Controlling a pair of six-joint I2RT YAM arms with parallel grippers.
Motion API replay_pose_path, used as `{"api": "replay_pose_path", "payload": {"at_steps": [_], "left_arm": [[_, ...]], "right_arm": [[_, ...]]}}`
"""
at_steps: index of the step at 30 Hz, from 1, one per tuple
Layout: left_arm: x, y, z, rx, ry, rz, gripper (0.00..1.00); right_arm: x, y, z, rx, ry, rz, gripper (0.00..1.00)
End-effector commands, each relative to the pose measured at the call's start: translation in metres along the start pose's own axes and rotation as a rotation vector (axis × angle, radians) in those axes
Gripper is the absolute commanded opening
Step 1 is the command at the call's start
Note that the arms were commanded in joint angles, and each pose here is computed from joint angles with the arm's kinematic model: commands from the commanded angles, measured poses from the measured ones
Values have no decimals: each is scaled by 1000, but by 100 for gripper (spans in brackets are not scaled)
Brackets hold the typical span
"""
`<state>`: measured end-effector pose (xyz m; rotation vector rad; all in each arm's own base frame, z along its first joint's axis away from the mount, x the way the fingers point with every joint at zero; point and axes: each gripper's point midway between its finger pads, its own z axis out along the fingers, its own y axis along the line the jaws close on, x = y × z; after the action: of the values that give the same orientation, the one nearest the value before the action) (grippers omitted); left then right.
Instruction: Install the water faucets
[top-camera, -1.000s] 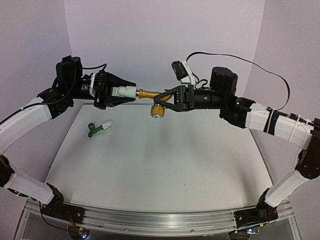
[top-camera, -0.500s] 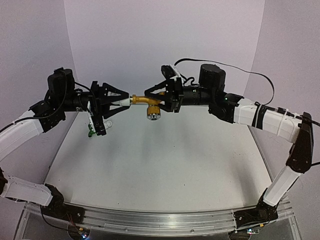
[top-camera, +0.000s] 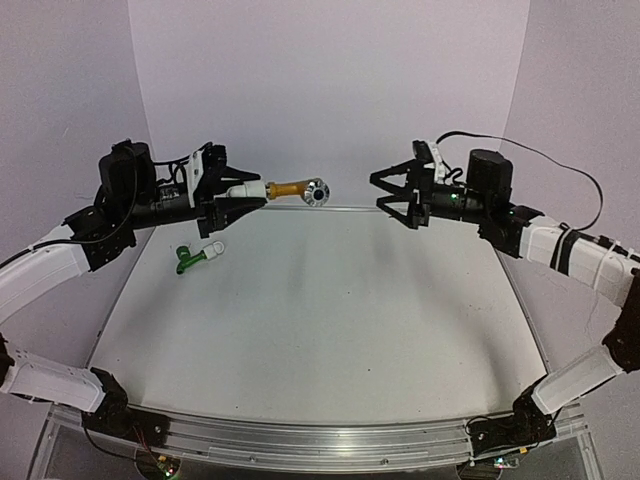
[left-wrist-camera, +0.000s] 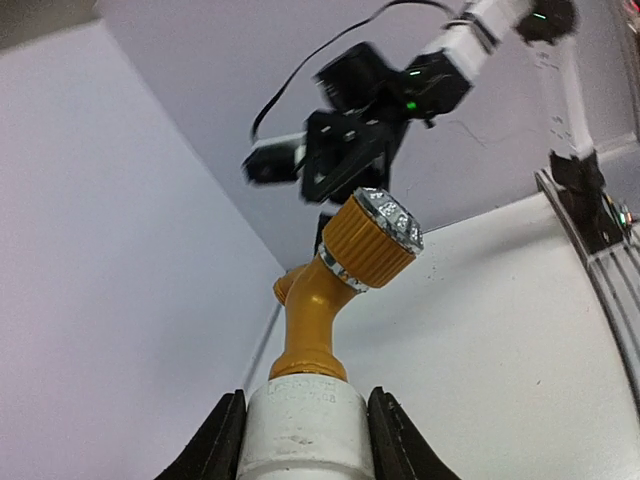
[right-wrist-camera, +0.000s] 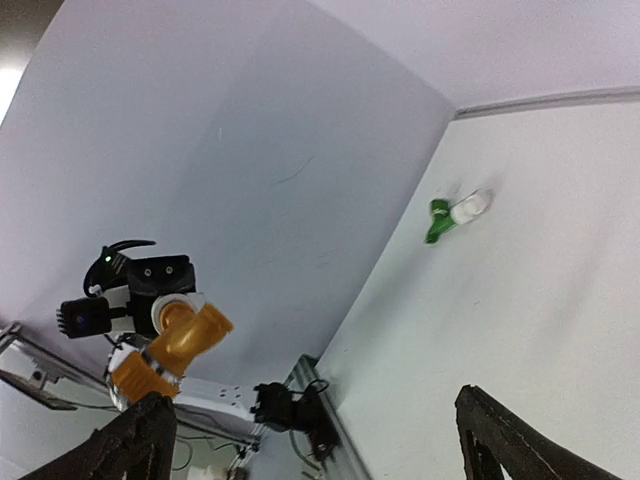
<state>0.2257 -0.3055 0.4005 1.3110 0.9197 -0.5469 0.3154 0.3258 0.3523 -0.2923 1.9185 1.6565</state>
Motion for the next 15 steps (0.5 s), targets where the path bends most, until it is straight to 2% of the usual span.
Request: {"api": "replay_pose_path", "payload": {"at_steps": [1, 5, 9, 15], "left_arm": [[6, 56, -1, -279, 8, -543, 0], [22, 66, 0, -362, -23, -981, 0], [31, 65, 5, -368, -75, -1387, 0], [30, 80, -20, -515, -212, -1671, 0]], "right_arm": [[-16, -9, -38, 132, -95, -283, 98], [-27, -39, -62, 393, -148, -554, 98], [-35, -58, -77, 547, -155, -817, 98], [-37, -52, -68, 520, -89, -1038, 98]]}}
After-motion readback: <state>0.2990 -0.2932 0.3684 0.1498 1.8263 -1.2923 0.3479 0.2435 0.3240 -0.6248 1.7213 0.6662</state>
